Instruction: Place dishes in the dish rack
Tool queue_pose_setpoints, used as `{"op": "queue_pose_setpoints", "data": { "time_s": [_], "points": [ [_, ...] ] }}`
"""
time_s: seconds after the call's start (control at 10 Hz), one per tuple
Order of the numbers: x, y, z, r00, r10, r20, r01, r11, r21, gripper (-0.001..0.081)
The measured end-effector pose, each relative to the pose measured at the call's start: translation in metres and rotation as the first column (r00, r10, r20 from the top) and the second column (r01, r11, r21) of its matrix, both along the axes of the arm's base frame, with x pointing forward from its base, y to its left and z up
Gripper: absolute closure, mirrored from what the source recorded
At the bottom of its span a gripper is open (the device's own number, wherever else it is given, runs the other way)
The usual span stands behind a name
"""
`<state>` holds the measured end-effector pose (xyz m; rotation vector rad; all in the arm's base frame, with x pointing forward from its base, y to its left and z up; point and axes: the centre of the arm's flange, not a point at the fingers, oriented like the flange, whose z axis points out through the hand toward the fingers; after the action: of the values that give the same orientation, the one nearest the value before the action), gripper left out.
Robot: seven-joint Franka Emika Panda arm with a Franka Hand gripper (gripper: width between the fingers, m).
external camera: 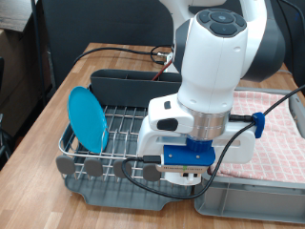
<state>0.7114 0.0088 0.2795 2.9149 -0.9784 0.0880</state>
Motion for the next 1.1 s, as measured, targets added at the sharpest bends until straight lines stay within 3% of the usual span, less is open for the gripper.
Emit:
{"op": "queue_pose_setpoints", "data": {
  "time_s": [0.1,0.2,0.3,0.4,0.6,0.7,0.8,1.1],
  "points": [
    [0.0,-0.001,-0.001,1.0,-0.001,0.001,0.001,1.0,-0.001,0.0653],
    [0.0,-0.001,-0.002,1.0,-0.001,0.002,0.001,1.0,-0.001,0.0653],
    [0.0,-0.001,-0.002,1.0,-0.001,0.001,0.001,1.0,-0.001,0.0472],
    [0.0,-0.001,-0.002,1.0,-0.001,0.001,0.001,1.0,-0.001,0.0472],
    [0.0,-0.001,-0.002,1.0,-0.001,0.001,0.001,1.0,-0.001,0.0134],
    [-0.001,0.0,-0.002,1.0,0.001,-0.005,-0.001,1.0,0.002,0.0134],
    [-0.002,0.003,-0.002,0.999,0.003,-0.033,-0.003,1.0,0.013,0.0029],
    [-0.005,0.008,0.008,0.994,0.009,-0.11,-0.006,1.0,0.027,0.001]
  ]
}}
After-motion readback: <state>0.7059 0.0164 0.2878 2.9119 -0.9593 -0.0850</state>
